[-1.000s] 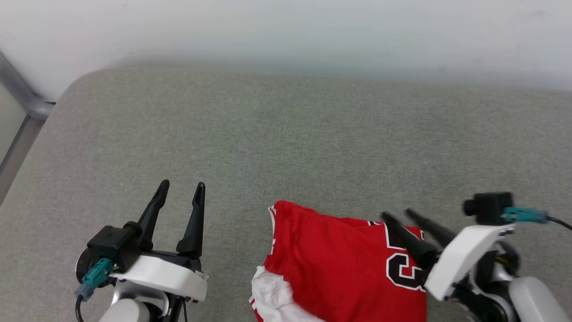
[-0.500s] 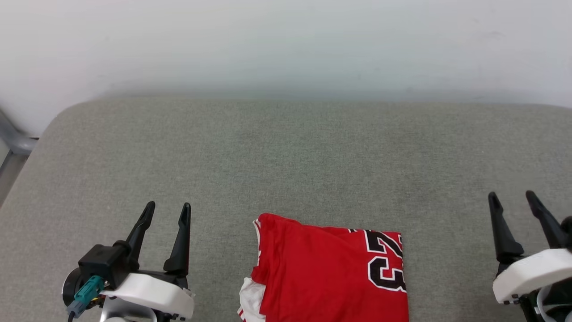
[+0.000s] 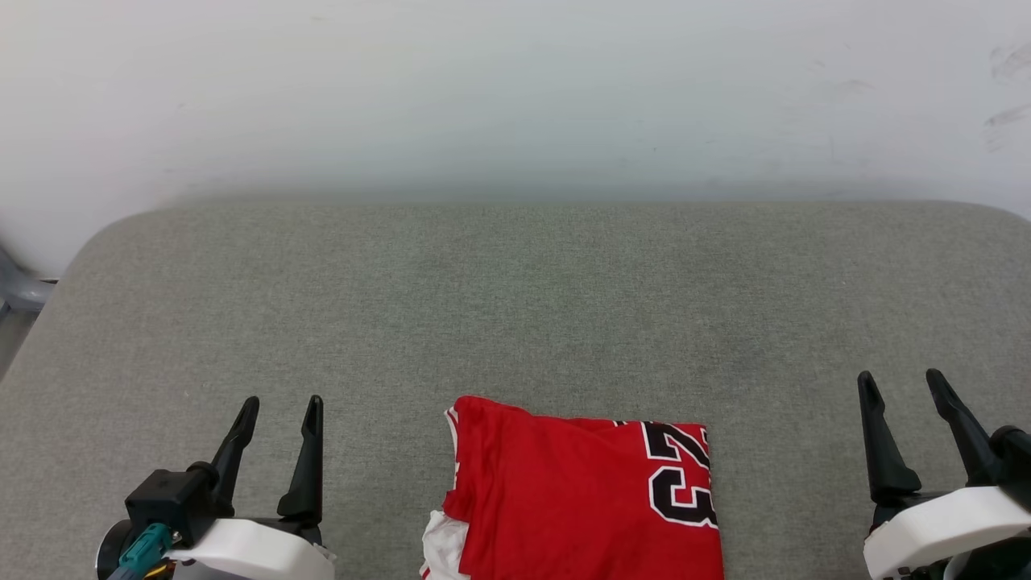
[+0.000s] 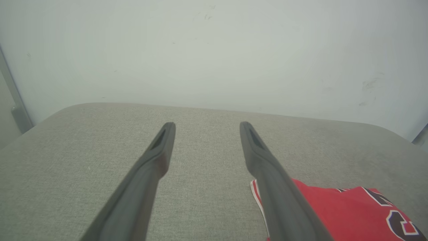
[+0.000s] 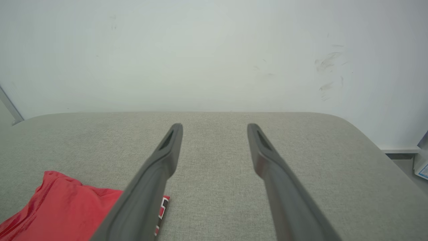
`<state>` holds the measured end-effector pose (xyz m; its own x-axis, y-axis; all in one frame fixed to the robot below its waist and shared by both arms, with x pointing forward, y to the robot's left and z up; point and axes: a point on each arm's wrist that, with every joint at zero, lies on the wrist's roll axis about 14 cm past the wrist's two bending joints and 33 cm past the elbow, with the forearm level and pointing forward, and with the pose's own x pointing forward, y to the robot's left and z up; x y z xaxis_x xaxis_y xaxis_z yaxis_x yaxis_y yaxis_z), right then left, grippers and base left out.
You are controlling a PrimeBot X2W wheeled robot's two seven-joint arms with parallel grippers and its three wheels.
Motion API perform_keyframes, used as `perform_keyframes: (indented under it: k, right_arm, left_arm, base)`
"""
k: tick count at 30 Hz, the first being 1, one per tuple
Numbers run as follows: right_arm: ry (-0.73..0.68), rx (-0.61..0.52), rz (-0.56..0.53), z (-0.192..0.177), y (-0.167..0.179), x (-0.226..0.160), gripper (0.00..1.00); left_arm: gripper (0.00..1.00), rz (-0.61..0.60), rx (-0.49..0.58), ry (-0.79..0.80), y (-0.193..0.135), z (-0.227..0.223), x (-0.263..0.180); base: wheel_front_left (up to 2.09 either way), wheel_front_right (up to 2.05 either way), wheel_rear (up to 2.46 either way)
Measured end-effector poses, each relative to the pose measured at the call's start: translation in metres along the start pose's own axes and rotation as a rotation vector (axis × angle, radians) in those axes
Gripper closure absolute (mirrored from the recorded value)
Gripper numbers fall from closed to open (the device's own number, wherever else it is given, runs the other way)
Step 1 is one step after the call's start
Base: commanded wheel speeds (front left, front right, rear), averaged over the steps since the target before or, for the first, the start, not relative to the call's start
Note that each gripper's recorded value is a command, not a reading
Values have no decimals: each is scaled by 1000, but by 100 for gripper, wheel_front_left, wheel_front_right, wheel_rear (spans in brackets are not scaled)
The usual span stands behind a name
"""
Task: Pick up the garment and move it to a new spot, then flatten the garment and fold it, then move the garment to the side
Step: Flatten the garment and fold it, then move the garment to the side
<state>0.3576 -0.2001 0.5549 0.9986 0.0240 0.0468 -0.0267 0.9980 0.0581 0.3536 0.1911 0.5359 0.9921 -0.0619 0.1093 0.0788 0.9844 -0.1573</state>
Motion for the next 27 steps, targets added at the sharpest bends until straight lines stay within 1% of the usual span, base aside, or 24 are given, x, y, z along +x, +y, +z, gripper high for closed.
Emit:
perform_keyframes:
  k: [8,11,13,17,20,23,24,27]
  right_arm:
    - [24,12,-2,-5,0,2,0]
    - [67,29,-9,-14,-3,4,0]
    - [113,64,-14,-26,-4,6,0]
    - [312,128,3,-70,-4,7,0]
    - [485,164,49,-106,5,4,0]
    - [649,208,129,-138,27,-1,0]
    - [695,238,156,-146,36,-3,0]
    - [800,296,235,-165,61,-7,0]
  left_arm:
    - [0,4,-5,6,1,-2,0]
    - [0,8,-6,4,2,-2,2]
    - [0,6,-6,0,2,-1,6]
    - [0,1,-6,-10,2,1,15]
    - [0,0,-9,-17,2,0,23]
    - [0,17,-11,-10,8,-4,29]
    - [0,22,-13,-3,11,-7,31]
    - [0,33,-20,13,15,-15,36]
  base:
    - [0,0,0]
    - [0,0,0]
    - [0,0,0]
    - [0,0,0]
    - [0,0,0]
    - [0,0,0]
    - [0,0,0]
    - [0,0,0]
